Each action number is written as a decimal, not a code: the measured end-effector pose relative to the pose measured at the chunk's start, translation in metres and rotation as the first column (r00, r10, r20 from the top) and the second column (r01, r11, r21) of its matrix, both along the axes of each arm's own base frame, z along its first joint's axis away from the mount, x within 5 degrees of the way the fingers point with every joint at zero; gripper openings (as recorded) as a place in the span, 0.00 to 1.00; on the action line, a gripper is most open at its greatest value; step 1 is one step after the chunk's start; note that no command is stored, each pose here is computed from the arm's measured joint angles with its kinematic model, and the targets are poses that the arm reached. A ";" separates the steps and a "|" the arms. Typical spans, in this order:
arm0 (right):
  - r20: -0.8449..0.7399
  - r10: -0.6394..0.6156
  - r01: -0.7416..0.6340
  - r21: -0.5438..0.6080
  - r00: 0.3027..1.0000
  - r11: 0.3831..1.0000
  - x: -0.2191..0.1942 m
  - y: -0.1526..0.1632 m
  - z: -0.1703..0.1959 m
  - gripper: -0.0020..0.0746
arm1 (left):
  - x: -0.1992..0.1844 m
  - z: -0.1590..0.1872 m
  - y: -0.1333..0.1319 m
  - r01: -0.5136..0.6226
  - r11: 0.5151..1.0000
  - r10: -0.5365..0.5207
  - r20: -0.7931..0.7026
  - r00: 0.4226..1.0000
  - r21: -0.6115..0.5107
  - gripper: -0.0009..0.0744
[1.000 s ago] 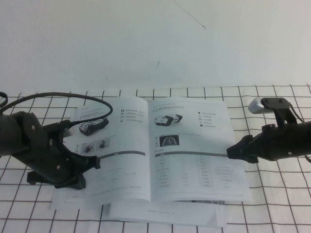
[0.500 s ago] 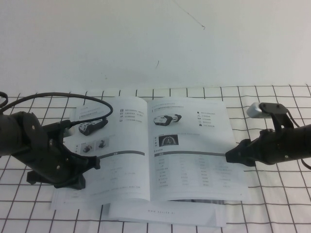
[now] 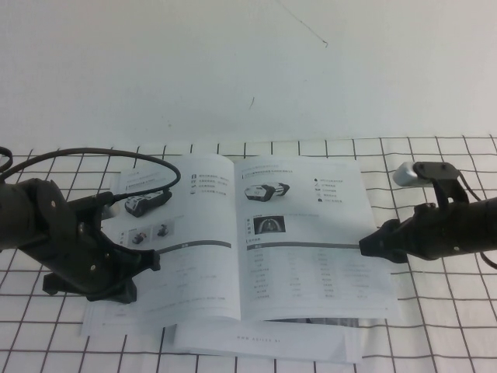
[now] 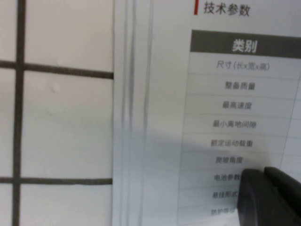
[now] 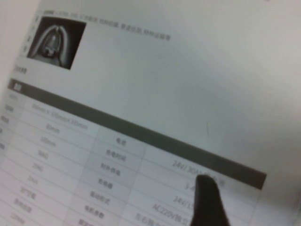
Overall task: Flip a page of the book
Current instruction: Open the closed book
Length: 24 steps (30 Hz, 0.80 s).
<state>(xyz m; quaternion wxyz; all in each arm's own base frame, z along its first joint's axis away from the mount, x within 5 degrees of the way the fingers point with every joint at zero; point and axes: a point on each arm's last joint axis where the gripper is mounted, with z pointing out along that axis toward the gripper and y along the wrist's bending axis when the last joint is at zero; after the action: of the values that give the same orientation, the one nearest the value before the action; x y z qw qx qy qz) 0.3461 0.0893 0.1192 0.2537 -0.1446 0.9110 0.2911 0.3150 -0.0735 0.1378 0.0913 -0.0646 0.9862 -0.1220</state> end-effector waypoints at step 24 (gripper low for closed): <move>0.010 0.014 -0.013 -0.012 1.000 1.000 0.000 0.002 -0.003 0.57 | 0.000 0.000 0.000 0.023 1.000 -0.023 0.006 1.000 0.005 0.01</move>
<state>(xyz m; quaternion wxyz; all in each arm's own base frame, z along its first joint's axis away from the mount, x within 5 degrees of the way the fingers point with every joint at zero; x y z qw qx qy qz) 0.3457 0.0917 0.1165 0.2553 -0.1537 0.9106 0.2864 0.3150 -0.0735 0.1378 0.0928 -0.0525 0.9869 -0.1208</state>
